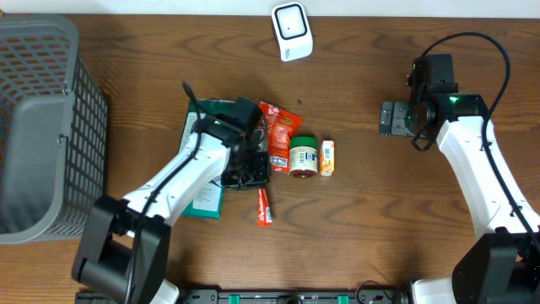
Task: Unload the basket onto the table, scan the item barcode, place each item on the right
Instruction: 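Carry the red sachet with the left gripper and drop it below the jar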
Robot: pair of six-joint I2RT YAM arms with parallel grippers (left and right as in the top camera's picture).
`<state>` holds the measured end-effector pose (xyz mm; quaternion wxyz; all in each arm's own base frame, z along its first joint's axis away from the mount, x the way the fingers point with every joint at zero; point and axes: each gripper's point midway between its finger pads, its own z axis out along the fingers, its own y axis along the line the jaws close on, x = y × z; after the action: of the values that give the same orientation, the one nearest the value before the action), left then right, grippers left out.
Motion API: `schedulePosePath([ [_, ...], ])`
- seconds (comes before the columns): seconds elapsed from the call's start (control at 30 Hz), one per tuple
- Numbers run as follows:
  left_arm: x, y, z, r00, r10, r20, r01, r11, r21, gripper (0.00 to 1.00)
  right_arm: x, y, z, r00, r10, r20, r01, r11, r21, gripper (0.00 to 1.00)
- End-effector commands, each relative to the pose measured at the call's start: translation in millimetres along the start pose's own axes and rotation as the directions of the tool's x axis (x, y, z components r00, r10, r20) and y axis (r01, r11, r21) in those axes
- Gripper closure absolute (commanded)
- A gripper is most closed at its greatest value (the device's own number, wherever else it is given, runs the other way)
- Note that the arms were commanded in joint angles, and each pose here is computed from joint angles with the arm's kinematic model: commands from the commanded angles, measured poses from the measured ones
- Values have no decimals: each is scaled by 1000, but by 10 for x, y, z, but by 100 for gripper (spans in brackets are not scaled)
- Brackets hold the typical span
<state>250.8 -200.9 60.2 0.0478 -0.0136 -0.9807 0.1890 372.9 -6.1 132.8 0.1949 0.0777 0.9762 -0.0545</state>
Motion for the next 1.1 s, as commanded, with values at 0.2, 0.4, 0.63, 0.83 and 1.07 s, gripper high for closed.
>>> schedulePosePath([
  [0.2,56,-91,130,999,43,-11,-43,999,-20,92,-53,-37,-56,1000,-5,22,4,1000,14,1],
  [0.4,47,-31,179,999,-20,31,23,995,-101,92,-53,-37,-56,1000,-5,22,4,1000,14,1],
  [0.63,53,-36,197,999,-12,34,15,994,-107,92,-53,-37,-56,1000,-5,22,4,1000,14,1],
  [0.83,16,-43,203,999,-4,50,10,994,-105,87,-53,-38,-55,1000,-4,22,4,1000,14,1],
  [1.07,-60,53,185,996,8,92,8,987,-162,87,-53,-37,-56,1000,-5,22,4,1000,14,1],
])
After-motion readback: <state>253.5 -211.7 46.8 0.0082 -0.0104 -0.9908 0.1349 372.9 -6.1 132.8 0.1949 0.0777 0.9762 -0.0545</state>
